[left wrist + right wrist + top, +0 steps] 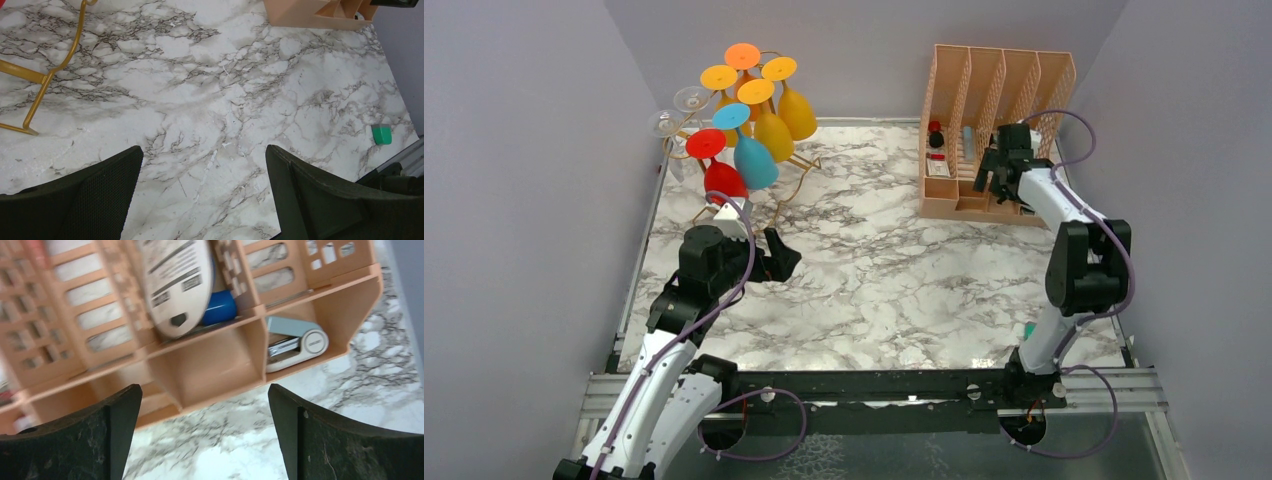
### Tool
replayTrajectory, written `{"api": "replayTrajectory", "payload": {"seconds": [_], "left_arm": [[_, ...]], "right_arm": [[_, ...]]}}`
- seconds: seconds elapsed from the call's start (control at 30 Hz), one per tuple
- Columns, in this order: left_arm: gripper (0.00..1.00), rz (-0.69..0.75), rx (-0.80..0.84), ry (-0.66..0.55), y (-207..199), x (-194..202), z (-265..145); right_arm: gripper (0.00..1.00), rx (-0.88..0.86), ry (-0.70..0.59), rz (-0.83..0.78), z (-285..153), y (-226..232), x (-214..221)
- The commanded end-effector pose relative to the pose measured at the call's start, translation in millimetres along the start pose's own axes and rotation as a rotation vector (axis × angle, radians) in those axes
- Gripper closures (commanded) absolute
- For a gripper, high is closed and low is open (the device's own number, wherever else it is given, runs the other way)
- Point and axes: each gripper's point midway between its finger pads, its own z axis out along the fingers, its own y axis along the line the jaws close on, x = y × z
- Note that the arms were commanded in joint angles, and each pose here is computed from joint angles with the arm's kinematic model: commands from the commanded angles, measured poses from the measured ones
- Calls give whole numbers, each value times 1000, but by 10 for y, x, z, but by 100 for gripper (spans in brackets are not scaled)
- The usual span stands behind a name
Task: Take the wine glass off the wine glass rack
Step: Move the distractor to the center of the board.
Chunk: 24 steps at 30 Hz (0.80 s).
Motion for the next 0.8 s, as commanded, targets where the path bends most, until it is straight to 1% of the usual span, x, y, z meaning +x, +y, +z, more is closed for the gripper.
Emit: {"api": "replayTrajectory", "payload": {"seconds": [0.0,0.03,0.13,0.3,0.33,0.4,0.5,0.63,0.77], "left_arm": [[1,8,30,-20,-55,-31,-3],[1,8,26,-27,-54,-48,-11],[1,-10,3,-58,-36,-116,-45],[1,-60,-48,-122,2,-260,-116],[1,-67,-55,-137,-4,-301,-153],[1,-80,-85,-162,6,-367,-263],[1,-102,-162,-241,55,-575,-485],[2,-114,-226,-341,20,-957,-783],[12,-129,-325,-363,22,-1303,-994]], "right_arm": [[0,-289,-68,44,-639,300,-138],[0,-344,-94,43,-761,346,-156],[0,-501,-116,55,-1086,481,-87],[0,-807,-84,104,-1655,751,178],[0,-876,-91,114,-1804,791,222],[0,-973,-83,131,-1958,842,366],[0,-1052,-49,178,-2124,862,532],[0,-1148,15,190,-2290,898,714],[0,-1192,84,188,-2366,911,862]]}}
